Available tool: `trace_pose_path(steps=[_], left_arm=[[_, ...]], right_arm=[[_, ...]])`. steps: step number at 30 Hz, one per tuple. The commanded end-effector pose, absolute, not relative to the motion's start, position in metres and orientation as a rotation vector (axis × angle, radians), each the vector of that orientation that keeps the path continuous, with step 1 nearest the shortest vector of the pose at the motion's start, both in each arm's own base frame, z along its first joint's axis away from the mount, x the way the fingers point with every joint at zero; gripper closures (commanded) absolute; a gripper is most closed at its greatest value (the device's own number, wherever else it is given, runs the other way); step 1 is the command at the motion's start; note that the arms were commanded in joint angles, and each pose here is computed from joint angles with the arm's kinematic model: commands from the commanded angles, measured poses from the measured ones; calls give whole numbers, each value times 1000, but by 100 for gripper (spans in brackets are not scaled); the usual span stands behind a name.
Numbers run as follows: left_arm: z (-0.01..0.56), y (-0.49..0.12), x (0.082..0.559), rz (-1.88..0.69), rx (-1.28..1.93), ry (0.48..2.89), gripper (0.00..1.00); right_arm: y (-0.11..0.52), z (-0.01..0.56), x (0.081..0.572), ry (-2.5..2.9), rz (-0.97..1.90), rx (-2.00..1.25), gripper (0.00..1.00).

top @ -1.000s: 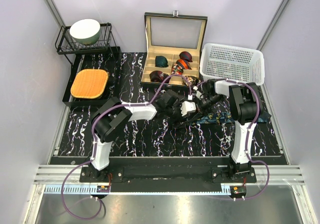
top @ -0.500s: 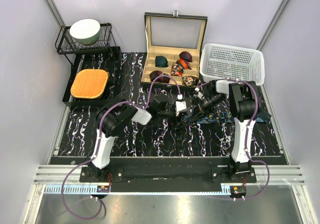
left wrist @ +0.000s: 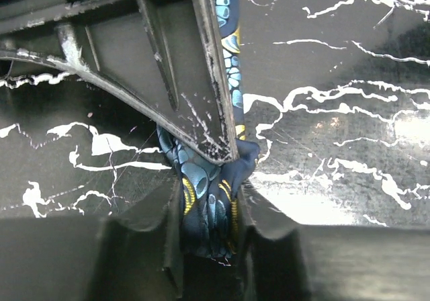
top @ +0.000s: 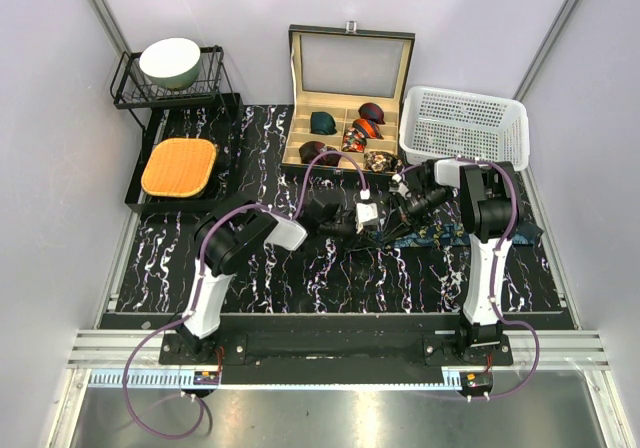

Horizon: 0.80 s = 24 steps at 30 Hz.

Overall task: Roll the ties
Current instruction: Roll the tie at the center of the board.

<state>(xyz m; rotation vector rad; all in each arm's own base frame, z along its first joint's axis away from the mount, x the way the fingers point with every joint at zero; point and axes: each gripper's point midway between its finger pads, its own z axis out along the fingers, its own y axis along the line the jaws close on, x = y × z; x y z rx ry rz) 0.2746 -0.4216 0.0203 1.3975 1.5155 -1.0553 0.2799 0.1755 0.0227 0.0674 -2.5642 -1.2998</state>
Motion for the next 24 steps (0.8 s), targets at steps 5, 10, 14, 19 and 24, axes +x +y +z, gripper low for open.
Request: trace_pose_path(steps=[5,10,14,19,24], left_arm=[[-24,-378,246,-1026,1412,1798,100],[-24,-365,246,-971,1403,1865,100],[-15,-365,260,-901,1357,1910,100],[-7,-359,276,-788,1315,1969,100],[1,-358,279,-670,1427,1913,99]], right_arm=[[154,42,305,-2736,-1273,125,72],[139,27,309,-2809,-1168,60,70],[140,2,300,-2782,-1071,37,72],[139,-20,295,-2782,-960,80,76],[142,-21,307,-2829,-900,120,77]])
